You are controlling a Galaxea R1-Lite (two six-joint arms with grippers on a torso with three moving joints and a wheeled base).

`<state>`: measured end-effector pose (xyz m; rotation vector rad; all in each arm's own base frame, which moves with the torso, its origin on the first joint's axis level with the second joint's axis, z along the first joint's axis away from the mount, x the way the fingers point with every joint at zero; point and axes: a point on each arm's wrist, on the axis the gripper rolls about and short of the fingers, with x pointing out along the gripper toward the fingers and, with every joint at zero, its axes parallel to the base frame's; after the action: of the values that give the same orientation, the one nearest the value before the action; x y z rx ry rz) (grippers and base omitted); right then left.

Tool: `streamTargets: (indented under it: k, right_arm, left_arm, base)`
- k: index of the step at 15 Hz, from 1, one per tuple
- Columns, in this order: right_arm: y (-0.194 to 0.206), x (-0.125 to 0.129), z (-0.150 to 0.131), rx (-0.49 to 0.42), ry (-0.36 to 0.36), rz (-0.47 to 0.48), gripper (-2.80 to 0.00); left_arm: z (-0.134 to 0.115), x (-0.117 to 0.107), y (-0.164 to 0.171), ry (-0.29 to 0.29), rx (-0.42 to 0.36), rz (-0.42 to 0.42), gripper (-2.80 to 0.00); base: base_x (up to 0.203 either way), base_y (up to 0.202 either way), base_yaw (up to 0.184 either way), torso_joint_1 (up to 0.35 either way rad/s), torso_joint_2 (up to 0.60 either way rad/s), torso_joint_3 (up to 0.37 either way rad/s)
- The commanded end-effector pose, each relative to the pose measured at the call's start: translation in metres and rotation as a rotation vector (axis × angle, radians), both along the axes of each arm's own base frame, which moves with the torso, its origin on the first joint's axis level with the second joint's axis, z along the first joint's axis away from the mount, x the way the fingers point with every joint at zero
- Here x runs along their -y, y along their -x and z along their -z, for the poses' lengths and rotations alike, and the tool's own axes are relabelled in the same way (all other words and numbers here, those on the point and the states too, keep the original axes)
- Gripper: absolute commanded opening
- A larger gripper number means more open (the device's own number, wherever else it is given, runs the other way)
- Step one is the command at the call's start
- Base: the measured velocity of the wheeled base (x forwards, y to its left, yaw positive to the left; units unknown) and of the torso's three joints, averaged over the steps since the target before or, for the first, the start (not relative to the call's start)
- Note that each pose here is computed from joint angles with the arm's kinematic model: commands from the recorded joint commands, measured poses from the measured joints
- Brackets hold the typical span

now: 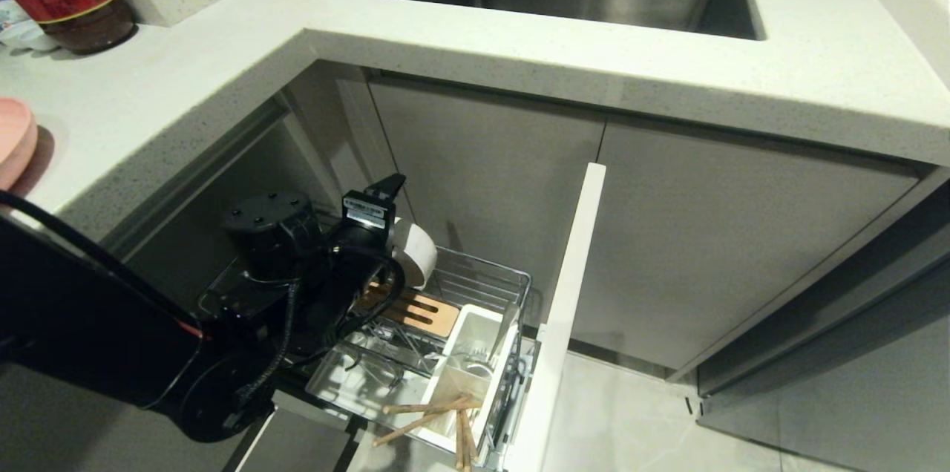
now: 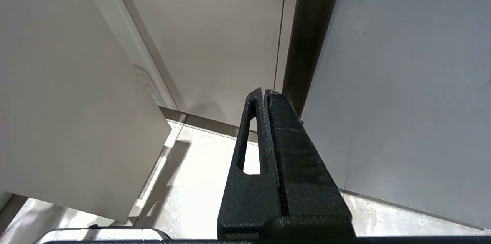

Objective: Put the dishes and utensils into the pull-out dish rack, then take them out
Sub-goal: Pick up the bowl and place it in the cupboard, then pick up the plate and place it in the cupboard

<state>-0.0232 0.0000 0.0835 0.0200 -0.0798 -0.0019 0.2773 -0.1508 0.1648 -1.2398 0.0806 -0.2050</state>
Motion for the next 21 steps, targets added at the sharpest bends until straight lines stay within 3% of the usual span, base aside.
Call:
streamTargets:
  k: [1, 6, 9, 11, 13, 15, 17, 18, 21]
  right_arm:
    - [-0.002, 0.000, 0.007, -0.027, 0.000, 0.000, -2.80]
    - [-0.002, 0.000, 0.007, -0.026, 0.000, -0.001, -2.80]
    - [-0.002, 0.000, 0.007, -0.026, 0.000, 0.000, -2.80]
    - [-0.002, 0.000, 0.007, -0.027, 0.000, 0.000, -2.80]
    - [-0.002, 0.000, 0.007, -0.027, 0.000, 0.000, -2.80]
    - [-0.002, 0.000, 0.007, -0.027, 0.000, 0.000, -2.80]
    - [-0.002, 0.000, 0.007, -0.026, 0.000, 0.000, -2.80]
    - [-0.002, 0.000, 0.007, -0.026, 0.000, 0.000, -2.80]
    - [-0.002, 0.000, 0.008, -0.028, 0.000, 0.000, -2.80]
  left_arm:
    - [-0.024, -0.012, 0.021, -0.022, -0.055, -0.003, 0.00]
    - [-0.039, -0.027, 0.048, -0.097, -0.183, -0.015, 0.00]
    - [-0.039, -0.023, 0.052, -0.072, -0.190, -0.037, 0.00]
    - [-0.043, -0.020, 0.060, -0.084, -0.180, -0.062, -2.80]
    - [-0.049, -0.022, 0.072, -0.182, -0.228, -0.033, -2.80]
    - [-0.071, -0.018, 0.084, -0.231, -0.241, 0.000, -2.80]
    - [-0.101, -0.020, 0.099, -0.291, -0.202, 0.025, -2.80]
    - [-0.123, -0.024, 0.107, -0.358, -0.138, 0.034, -2.80]
    - [-0.188, -0.044, 0.132, -0.678, 0.119, 0.005, -2.80]
  base:
    - [0.000, 0.000, 0.000, 0.000, 0.00, 0.000]
    - [0.000, 0.000, 0.000, 0.000, 0.00, 0.000]
    - [0.000, 0.000, 0.000, 0.000, 0.00, 0.000]
    - [0.000, 0.000, 0.000, 0.000, 0.00, 0.000]
    - [0.000, 0.000, 0.000, 0.000, 0.00, 0.000]
    - [0.000, 0.000, 0.000, 0.000, 0.00, 0.000]
    - [0.000, 0.000, 0.000, 0.000, 0.00, 0.000]
    - [0.000, 0.000, 0.000, 0.000, 0.00, 0.000]
    - [0.000, 0.000, 0.000, 0.000, 0.00, 0.000]
